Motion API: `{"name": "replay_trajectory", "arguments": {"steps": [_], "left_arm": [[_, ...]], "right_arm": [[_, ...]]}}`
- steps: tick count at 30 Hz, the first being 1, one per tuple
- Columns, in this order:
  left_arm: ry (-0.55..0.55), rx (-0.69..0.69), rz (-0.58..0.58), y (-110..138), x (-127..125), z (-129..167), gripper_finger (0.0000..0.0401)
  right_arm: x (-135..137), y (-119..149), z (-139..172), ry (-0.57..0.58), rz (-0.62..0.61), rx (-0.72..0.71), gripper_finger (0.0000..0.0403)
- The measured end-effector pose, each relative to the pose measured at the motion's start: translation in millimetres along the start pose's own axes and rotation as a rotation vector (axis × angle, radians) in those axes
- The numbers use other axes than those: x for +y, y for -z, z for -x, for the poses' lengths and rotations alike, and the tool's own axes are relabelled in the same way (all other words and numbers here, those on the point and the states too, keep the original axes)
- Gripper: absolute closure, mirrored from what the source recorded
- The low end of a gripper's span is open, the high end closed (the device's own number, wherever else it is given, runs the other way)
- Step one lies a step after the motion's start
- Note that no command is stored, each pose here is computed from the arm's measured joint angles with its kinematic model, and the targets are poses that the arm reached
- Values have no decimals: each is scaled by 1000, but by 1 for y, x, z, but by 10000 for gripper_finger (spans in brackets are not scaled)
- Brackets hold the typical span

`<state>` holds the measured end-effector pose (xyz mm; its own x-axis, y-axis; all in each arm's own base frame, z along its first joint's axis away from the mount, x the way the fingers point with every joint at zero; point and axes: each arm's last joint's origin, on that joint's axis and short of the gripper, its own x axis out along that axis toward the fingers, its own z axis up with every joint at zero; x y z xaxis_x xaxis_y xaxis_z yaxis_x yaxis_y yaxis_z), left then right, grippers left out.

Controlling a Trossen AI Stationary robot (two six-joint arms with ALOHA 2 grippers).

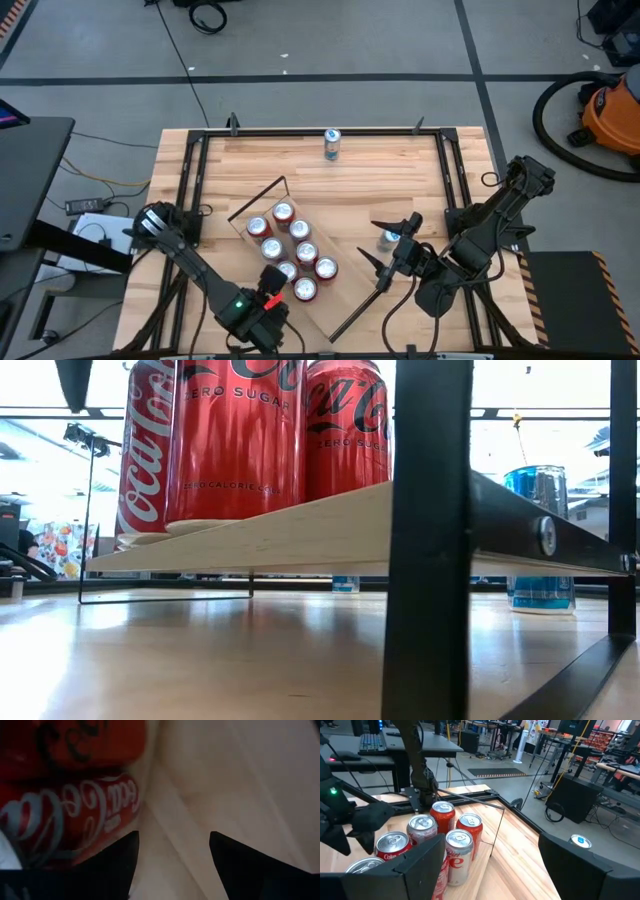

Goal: Place canned beverage on shelf
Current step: Adjust the red soda can on the shelf

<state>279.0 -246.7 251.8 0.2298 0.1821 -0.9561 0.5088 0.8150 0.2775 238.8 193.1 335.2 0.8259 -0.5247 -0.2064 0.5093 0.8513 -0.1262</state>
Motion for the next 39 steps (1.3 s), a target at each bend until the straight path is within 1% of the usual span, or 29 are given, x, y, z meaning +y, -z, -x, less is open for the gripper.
{"name": "replay_trajectory", "arguments": {"steps": [5, 9, 15, 24, 29, 32, 35, 39], "left_arm": [[-57, 6, 5, 2, 2, -6, 148], [-79, 19, 23, 3, 6, -13, 148], [-90, 12, 58, 1, 13, -16, 148], [-96, 28, 58, 3, 17, -16, 148], [-23, 77, 51, 5, 19, 0, 148], [-10, 48, 63, 2, 23, 15, 148], [-10, 10, 74, -2, 28, 31, 148], [-72, 4, 88, 0, 35, 48, 148]], "right_arm": [[0, 0, 0, 1, 1, 1, 72], [0, 0, 0, -1, 1, 2, 72], [0, 0, 0, -1, 2, 2, 72], [0, 0, 0, -1, 3, 2, 72], [0, 0, 0, 0, 3, 2, 72], [0, 0, -1, 0, 3, 2, 72], [-1, 0, -1, 2, 2, 3, 72], [0, 0, -1, -3, 2, 6, 72]]}}
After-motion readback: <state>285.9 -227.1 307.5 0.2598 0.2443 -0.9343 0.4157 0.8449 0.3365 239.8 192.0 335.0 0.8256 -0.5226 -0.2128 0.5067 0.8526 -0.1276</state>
